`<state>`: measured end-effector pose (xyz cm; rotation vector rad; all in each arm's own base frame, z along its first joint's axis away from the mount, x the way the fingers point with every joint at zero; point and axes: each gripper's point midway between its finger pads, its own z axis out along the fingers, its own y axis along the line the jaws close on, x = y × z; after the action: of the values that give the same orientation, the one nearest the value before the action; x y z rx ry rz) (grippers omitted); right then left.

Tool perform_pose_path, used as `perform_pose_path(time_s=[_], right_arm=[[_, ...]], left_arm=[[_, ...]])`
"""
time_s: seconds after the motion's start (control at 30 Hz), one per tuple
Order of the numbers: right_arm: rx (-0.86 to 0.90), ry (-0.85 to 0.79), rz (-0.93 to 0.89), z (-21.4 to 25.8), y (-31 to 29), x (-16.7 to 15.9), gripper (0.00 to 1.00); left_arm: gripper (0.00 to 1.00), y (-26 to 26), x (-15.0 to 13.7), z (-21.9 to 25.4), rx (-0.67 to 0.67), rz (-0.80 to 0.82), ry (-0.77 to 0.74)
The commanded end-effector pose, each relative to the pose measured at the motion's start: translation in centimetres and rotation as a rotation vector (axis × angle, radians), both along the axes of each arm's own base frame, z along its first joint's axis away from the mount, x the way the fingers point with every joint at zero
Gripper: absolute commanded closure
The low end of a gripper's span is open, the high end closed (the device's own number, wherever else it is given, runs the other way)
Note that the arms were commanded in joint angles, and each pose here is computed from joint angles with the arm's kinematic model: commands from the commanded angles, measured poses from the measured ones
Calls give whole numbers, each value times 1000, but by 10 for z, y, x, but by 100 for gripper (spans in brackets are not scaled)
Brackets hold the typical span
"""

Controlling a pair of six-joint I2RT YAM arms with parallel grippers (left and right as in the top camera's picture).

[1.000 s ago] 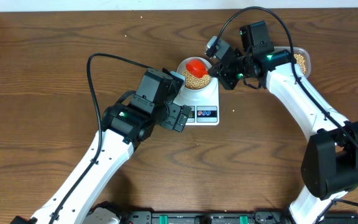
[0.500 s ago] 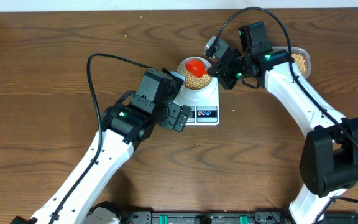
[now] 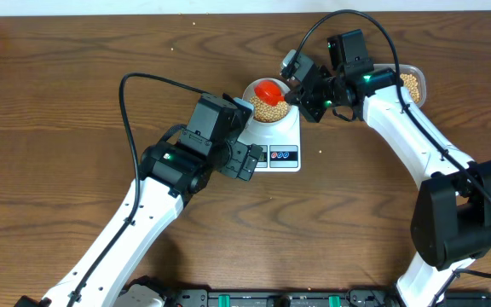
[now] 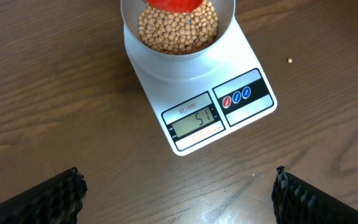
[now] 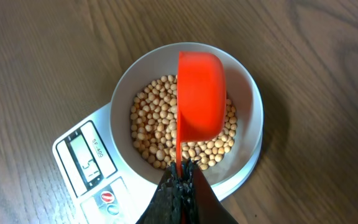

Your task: Scoop item into bowl and weigh 50g on scale

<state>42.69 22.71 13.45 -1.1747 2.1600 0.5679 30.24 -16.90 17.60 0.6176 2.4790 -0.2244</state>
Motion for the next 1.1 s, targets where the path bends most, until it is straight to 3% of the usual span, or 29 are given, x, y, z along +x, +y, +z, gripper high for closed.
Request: perform_pose_path(time_s=[0.0,1.07], right_arm=[[-15,3,19,-8,4,-2,99],[-42,53,29,-30,2,-5,99]], left_arm=[[2,3,2,-3,13,12,3],[2,3,2,-3,13,12,4]])
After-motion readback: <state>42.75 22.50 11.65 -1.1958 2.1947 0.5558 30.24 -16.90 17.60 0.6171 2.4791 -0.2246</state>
